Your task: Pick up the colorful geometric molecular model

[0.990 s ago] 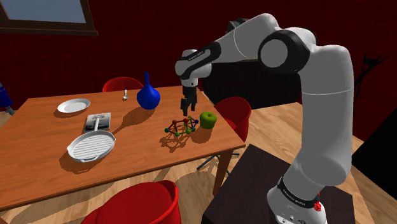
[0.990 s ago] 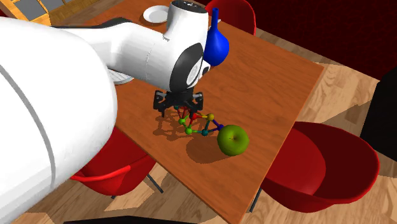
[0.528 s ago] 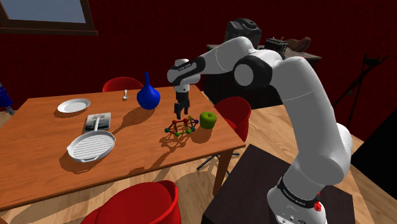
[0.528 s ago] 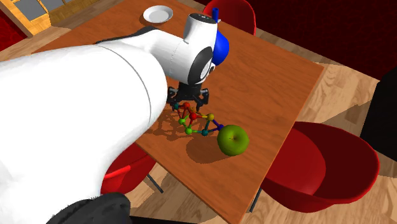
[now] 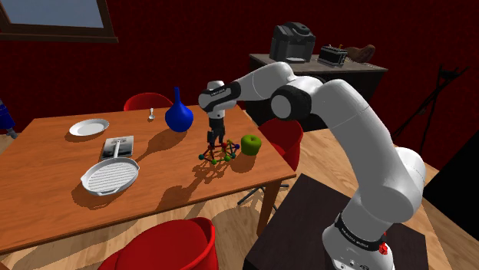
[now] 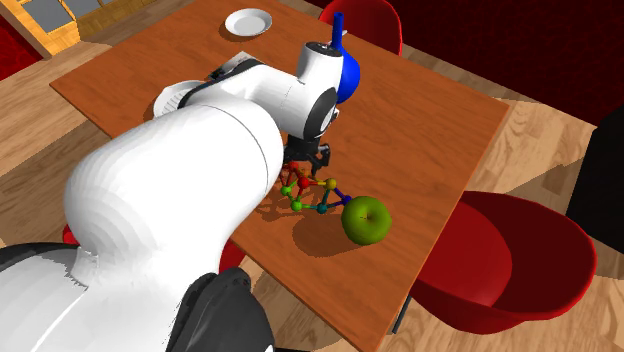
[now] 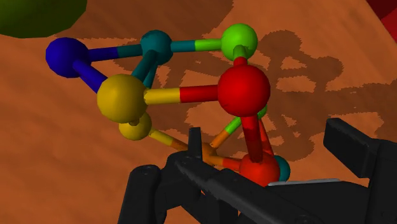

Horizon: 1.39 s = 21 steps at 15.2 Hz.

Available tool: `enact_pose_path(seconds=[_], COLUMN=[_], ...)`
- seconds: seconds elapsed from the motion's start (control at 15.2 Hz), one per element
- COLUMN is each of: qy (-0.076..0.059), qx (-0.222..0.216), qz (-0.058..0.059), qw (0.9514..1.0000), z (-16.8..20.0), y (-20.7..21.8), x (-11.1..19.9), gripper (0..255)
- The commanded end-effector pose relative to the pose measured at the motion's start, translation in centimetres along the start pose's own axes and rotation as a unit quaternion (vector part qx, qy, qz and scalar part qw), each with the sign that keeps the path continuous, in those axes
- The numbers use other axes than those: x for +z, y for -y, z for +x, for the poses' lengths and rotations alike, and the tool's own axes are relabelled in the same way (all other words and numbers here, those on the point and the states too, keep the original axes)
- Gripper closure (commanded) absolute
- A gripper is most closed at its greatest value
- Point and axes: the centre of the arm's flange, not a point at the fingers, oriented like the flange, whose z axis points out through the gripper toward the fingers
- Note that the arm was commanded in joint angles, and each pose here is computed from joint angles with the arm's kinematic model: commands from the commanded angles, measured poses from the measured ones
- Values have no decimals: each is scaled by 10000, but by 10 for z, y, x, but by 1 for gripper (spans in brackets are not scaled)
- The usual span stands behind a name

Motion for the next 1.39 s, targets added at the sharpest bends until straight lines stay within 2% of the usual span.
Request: enact_pose_path(seconds=[0.0, 0.13, 0.2, 0.79, 1.32], qy=[-1, -1, -1, -1, -1], qx=[-1, -1, -1, -1, -1], qz=[-1, -1, 0, -1, -1], qw=[10000, 10000, 10000, 10000, 10000], z=[2, 2, 2, 2, -5], y=[-3, -4, -3, -4, 6], x=[11, 14, 13, 14, -27], gripper=[0, 0, 255, 255, 255])
